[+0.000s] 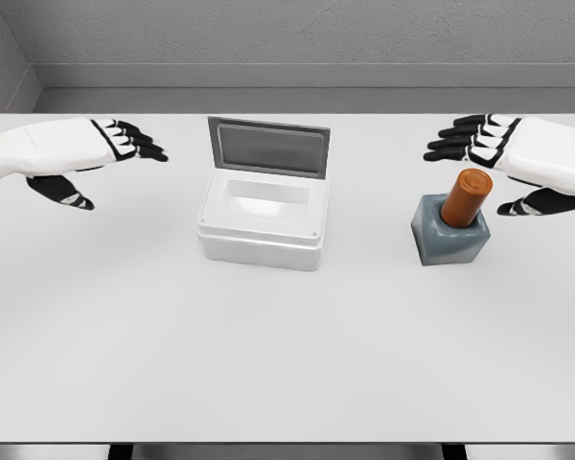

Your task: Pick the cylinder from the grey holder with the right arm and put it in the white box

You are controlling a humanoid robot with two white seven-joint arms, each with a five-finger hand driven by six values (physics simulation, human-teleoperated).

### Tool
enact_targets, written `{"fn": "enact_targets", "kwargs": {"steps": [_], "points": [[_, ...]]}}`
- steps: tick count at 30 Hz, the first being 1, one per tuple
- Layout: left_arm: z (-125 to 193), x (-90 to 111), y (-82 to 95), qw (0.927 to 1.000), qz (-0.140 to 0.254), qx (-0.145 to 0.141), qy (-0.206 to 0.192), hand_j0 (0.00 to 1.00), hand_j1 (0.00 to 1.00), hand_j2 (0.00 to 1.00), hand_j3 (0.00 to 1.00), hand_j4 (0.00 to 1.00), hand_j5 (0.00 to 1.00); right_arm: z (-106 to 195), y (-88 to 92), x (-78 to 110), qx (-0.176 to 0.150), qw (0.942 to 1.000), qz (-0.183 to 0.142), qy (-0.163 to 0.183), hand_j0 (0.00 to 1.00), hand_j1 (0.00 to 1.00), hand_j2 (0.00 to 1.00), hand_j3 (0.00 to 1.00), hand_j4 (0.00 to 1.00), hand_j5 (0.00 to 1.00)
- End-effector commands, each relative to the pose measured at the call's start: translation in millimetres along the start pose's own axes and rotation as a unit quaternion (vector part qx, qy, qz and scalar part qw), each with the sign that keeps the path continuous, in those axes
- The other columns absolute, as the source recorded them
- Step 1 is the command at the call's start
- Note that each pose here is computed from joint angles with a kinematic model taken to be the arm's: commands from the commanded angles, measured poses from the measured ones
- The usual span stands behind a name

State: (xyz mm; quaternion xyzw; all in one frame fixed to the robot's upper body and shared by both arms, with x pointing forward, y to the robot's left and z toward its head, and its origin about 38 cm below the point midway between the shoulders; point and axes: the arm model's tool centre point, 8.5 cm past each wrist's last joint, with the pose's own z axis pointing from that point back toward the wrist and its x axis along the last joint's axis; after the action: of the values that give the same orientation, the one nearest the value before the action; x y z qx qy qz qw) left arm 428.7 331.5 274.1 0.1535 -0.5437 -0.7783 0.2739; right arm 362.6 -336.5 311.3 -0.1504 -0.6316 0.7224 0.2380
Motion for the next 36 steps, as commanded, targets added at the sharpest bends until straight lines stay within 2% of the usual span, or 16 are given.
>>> {"fn": "enact_targets", "kwargs": {"steps": [1, 6, 7, 9, 10, 11, 12, 13, 15, 21, 22, 24, 27, 29, 32, 36], "points": [[4.0, -1.9, 0.5, 1.0, 0.001, 0.0, 0.005, 1.0, 1.0, 1.0, 1.0, 1.0, 1.0, 0.2, -0.3, 0.1, -0.002, 1.0, -0.003, 0.0, 1.0, 1.0, 1.0, 1.0, 1.0, 1.0], [4.7, -1.2, 1.9, 1.0, 0.001, 0.001, 0.004, 1.0, 1.0, 1.0, 1.0, 1.0, 1.0, 11.0, -7.8, -2.6, -0.002, 0.9999, -0.002, 0.012, 1.0, 1.0, 1.0, 1.0, 1.0, 1.0], [4.7, -1.2, 1.9, 1.0, 0.001, 0.001, 0.004, 1.0, 1.0, 1.0, 1.0, 1.0, 1.0, 11.6, -12.9, -2.2, -0.014, 0.9997, -0.019, 0.009, 1.0, 1.0, 1.0, 1.0, 1.0, 1.0], [5.5, -2.0, 4.8, 1.0, -0.002, 0.003, 0.006, 1.0, 1.0, 1.0, 1.0, 1.0, 1.0, 13.0, -26.7, -2.7, -0.002, 0.9999, 0.001, 0.01, 1.0, 1.0, 1.0, 1.0, 1.0, 1.0], [4.1, -2.4, 8.1, 0.9999, -0.005, 0.007, 0.006, 1.0, 1.0, 1.0, 1.0, 1.0, 1.0, 13.7, -25.4, -3.7, 0.067, 0.9977, 0.008, 0.011, 0.99, 0.99, 0.99, 0.99, 0.99, 0.99], [2.8, -3.1, 10.7, 0.9999, -0.009, 0.008, 0.007, 1.0, 1.0, 1.0, 1.0, 1.0, 1.0, 11.5, -27.3, -3.8, 0.126, 0.9918, 0.019, 0.007, 0.99, 0.99, 0.99, 0.99, 0.99, 0.99], [4.2, -5.6, 12.2, 0.9998, -0.011, 0.008, 0.011, 1.0, 1.0, 1.0, 1.0, 1.0, 1.0, 7.2, -32.2, -2.5, 0.127, 0.9917, 0.021, -0.001, 0.99, 0.99, 0.99, 0.99, 0.99, 0.99], [3.7, -6.3, 12.0, 0.9998, -0.017, 0.004, 0.014, 1.0, 1.0, 1.0, 1.0, 1.0, 1.0, 8.7, -44.5, -2.5, 0.107, 0.994, 0.024, -0.001, 0.99, 0.99, 0.99, 0.99, 0.99, 0.99], [3.8, -8.8, 10.1, 0.9992, -0.032, -0.008, 0.023, 1.0, 1.0, 1.0, 1.0, 1.0, 1.0, 5.1, -48.5, -1.3, 0.089, 0.9959, 0.013, -0.011, 0.98, 0.98, 0.98, 0.98, 0.98, 0.98], [9.3, -16.4, 13.4, 0.9989, -0.029, -0.002, 0.036, 1.0, 1.0, 1.0, 1.0, 1.0, 1.0, -3.8, -86.2, 3.9, 0.059, 0.9956, 0.072, -0.014, 0.98, 0.98, 0.98, 0.98, 0.98, 0.98], [9.3, -16.3, 13.7, 0.999, -0.027, -0.001, 0.036, 1.0, 1.0, 1.0, 1.0, 1.0, 1.0, -11.5, -84.7, 4.4, 0.056, 0.9956, 0.072, -0.021, 0.98, 0.98, 0.98, 0.98, 0.98, 0.98], [9.4, -16.1, 15.9, 0.9989, -0.03, 0.0, 0.036, 1.0, 1.0, 1.0, 1.0, 1.0, 1.0, -33.5, -68.9, -11.4, 0.073, 0.9944, 0.075, -0.013, 0.98, 0.98, 0.98, 0.98, 0.98, 0.98], [9.6, -16.5, 15.7, 0.9989, -0.03, 0.0, 0.036, 1.0, 1.0, 1.0, 1.0, 1.0, 1.0, -44.6, -53.5, -20.4, 0.095, 0.9925, 0.077, -0.005, 0.98, 0.98, 0.98, 0.98, 0.98, 0.98], [9.4, -16.1, 15.8, 0.9989, -0.031, 0.0, 0.036, 1.0, 1.0, 1.0, 1.0, 1.0, 1.0, -43.3, -44.8, -29.8, 0.114, 0.9899, 0.082, 0.014, 0.98, 0.98, 0.98, 0.98, 0.98, 0.98], [15.2, -18.4, 22.7, 0.9984, -0.035, 0.008, 0.043, 1.0, 1.0, 1.0, 1.0, 1.0, 1.0, -38.7, -42.7, -33.7, 0.131, 0.9861, 0.098, 0.028, 0.99, 0.99, 0.99, 0.99, 0.99, 0.99], [17.6, -19.7, 27.2, 0.998, -0.038, 0.015, 0.047, 1.0, 1.0, 1.0, 1.0, 1.0, 1.0, -39.1, -26.6, -32.8, 0.159, 0.9823, 0.096, 0.026, 0.99, 0.99, 0.99, 0.99, 0.99, 0.99]]}}
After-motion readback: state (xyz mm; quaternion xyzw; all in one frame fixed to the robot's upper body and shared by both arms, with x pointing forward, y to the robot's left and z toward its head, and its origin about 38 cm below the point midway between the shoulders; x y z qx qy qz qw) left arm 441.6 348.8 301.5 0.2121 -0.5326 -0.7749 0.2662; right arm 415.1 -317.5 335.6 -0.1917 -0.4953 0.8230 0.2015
